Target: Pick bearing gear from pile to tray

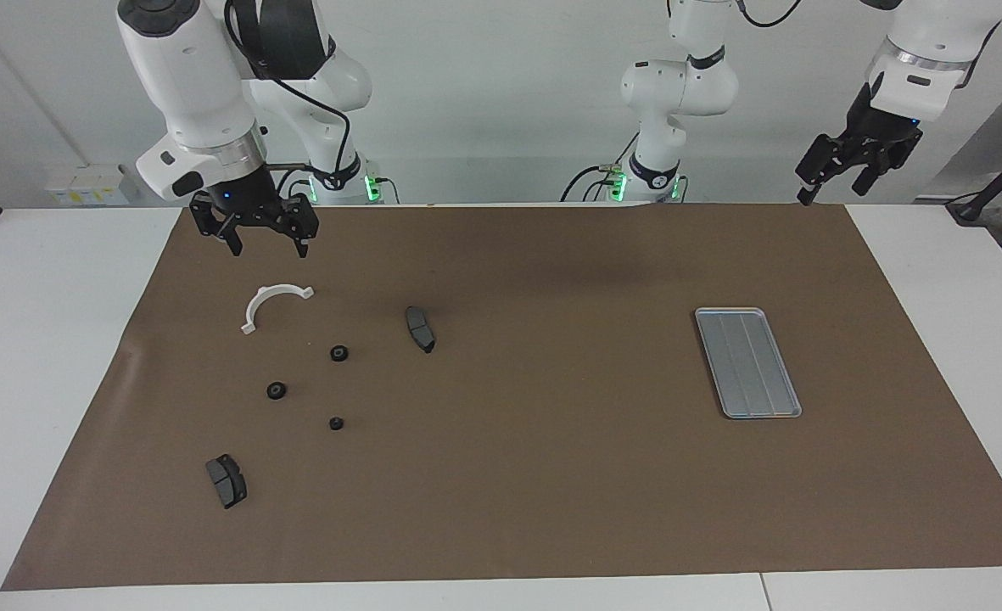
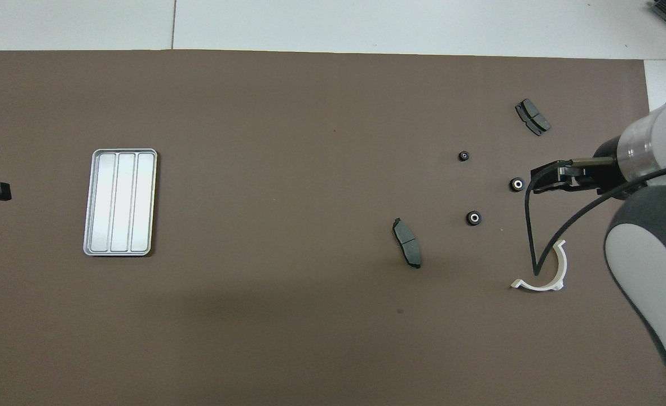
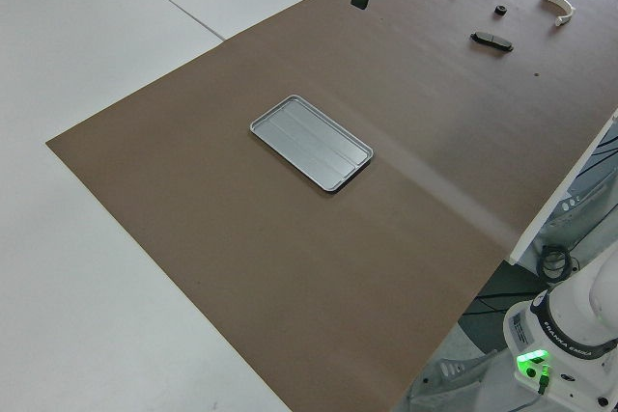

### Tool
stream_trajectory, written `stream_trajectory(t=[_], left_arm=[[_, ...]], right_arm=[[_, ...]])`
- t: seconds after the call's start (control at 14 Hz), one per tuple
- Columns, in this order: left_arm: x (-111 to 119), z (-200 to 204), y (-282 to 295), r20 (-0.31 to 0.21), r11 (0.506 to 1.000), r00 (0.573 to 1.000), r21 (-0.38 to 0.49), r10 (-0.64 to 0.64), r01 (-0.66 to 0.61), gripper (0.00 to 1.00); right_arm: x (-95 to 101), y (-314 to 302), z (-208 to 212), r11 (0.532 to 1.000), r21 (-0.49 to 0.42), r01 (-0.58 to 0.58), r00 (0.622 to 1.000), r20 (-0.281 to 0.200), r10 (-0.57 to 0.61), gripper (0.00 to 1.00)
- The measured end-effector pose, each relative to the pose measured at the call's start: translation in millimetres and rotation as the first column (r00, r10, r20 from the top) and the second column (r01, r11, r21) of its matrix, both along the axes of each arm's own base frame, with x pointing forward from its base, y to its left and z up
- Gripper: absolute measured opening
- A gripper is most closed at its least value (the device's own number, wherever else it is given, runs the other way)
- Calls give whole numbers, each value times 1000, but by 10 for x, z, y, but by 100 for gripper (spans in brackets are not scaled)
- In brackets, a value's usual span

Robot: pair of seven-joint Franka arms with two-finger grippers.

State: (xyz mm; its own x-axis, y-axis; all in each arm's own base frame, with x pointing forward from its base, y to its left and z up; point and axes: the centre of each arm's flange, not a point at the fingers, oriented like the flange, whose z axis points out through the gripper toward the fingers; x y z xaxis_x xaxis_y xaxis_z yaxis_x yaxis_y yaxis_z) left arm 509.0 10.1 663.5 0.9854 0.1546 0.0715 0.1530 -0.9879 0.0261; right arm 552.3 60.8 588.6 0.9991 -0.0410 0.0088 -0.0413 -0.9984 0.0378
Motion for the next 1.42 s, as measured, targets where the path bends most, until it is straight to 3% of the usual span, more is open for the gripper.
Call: stream_trajectory(t=[0.5,0.85,1.42], left_arm=[[0,0,0,0,1000,1000,0,0,0,100],[0,0,0,0,1000,1000,0,0,0,100],[0,0,0,0,1000,1000,0,0,0,100]], right_arm=[[1,-5,0,1000,0,1,1000,1,-1,100],[134,-2,-143,1000,11,-11,997,75,10,100],[858,56,-1266,999,37,-24,991,132,19,100]])
